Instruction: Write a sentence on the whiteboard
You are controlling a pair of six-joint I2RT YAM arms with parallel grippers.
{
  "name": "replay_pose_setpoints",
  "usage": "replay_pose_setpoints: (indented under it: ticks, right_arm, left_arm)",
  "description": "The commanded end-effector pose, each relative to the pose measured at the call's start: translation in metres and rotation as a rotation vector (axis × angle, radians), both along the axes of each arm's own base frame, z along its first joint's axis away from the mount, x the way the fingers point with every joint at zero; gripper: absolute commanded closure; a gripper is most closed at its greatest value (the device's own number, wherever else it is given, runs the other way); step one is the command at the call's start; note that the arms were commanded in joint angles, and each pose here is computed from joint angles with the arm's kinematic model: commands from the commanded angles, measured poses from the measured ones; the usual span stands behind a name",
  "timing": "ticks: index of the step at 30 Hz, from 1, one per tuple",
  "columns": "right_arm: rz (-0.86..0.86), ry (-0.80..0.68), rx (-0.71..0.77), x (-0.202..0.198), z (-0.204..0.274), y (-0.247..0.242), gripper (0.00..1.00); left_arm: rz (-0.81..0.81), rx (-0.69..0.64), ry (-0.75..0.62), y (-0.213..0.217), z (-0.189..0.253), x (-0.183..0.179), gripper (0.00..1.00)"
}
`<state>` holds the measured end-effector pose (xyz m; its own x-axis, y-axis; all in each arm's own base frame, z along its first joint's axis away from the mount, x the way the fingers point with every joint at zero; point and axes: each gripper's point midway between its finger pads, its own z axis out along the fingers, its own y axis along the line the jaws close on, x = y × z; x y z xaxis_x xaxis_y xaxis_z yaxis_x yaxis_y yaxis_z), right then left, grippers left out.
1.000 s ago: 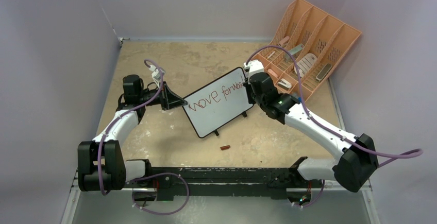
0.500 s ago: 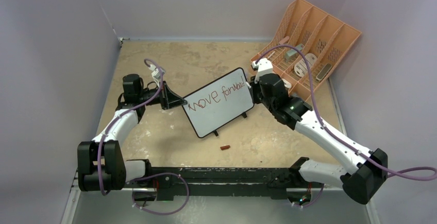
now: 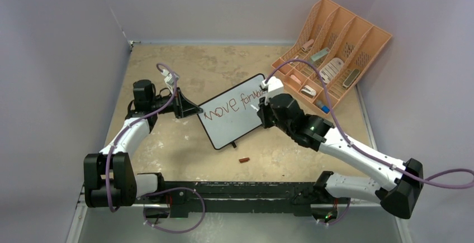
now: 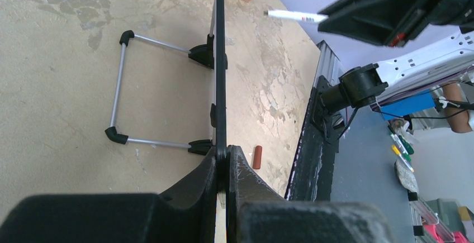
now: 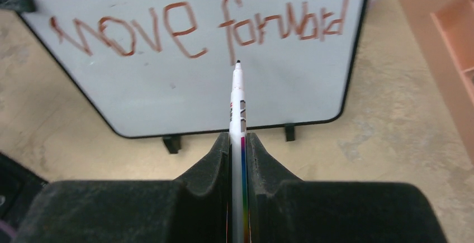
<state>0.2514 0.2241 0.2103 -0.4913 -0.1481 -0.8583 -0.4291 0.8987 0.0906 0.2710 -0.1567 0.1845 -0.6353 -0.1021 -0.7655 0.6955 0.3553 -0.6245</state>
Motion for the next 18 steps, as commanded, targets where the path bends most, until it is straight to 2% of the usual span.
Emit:
replay_pose_setpoints:
  ticks: [1, 18]
  right_arm:
    - [0.013, 0.022, 0.052, -0.015, 0.001, 0.023, 1.0]
    - [0.163, 0.085, 0.093, -0.085, -0.02, 0.115, 1.0]
  left_arm:
    - [0.026, 0.03, -0.051, 0.002, 0.004, 0.011, 1.0]
    - [0.022, 0.027, -0.057, 0.002, 0.006, 0.01, 1.0]
